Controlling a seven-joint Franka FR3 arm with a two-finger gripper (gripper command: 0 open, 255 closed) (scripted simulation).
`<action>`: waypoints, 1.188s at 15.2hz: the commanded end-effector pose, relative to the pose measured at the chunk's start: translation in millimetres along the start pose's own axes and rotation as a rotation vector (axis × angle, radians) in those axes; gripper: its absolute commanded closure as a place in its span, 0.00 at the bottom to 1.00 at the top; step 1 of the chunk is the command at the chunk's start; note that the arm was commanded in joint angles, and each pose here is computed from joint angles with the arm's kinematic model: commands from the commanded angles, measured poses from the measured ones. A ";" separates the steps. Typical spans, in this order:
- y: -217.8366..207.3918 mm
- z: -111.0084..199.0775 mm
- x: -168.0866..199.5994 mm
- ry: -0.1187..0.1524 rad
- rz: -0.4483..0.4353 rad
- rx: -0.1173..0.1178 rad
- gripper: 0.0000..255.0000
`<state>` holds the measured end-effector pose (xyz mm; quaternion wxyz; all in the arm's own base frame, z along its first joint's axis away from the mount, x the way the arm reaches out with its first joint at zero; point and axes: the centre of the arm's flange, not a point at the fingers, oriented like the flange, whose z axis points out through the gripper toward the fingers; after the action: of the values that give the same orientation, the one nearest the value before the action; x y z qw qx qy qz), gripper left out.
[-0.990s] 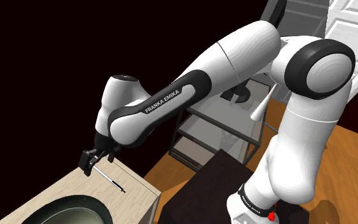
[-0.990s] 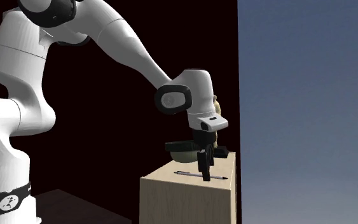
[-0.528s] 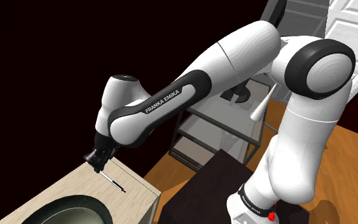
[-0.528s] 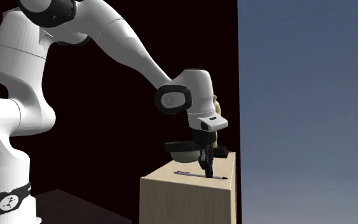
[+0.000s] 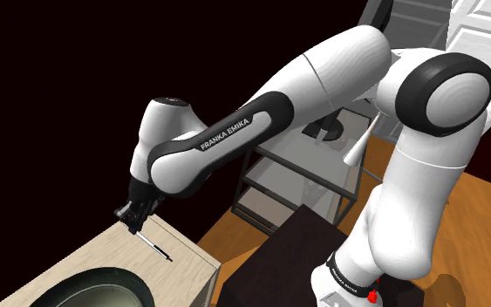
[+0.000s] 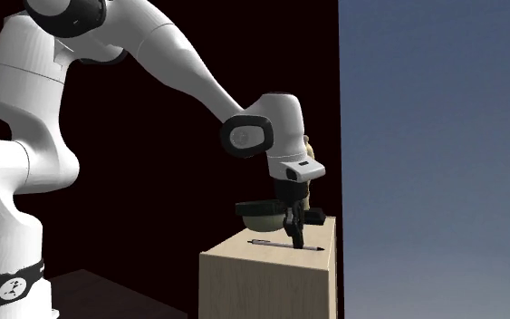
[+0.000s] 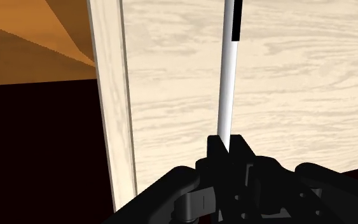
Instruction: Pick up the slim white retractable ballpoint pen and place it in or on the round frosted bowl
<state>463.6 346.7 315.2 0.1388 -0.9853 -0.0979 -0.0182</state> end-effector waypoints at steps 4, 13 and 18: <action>-7.1 -24.9 1.3 0.000 0.000 0.000 1.00; -19.9 -70.5 4.3 0.000 0.000 0.000 1.00; -27.0 -95.9 5.9 0.000 0.000 0.000 1.00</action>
<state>462.5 345.6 408.7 0.1388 -0.9853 -0.0979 -0.0183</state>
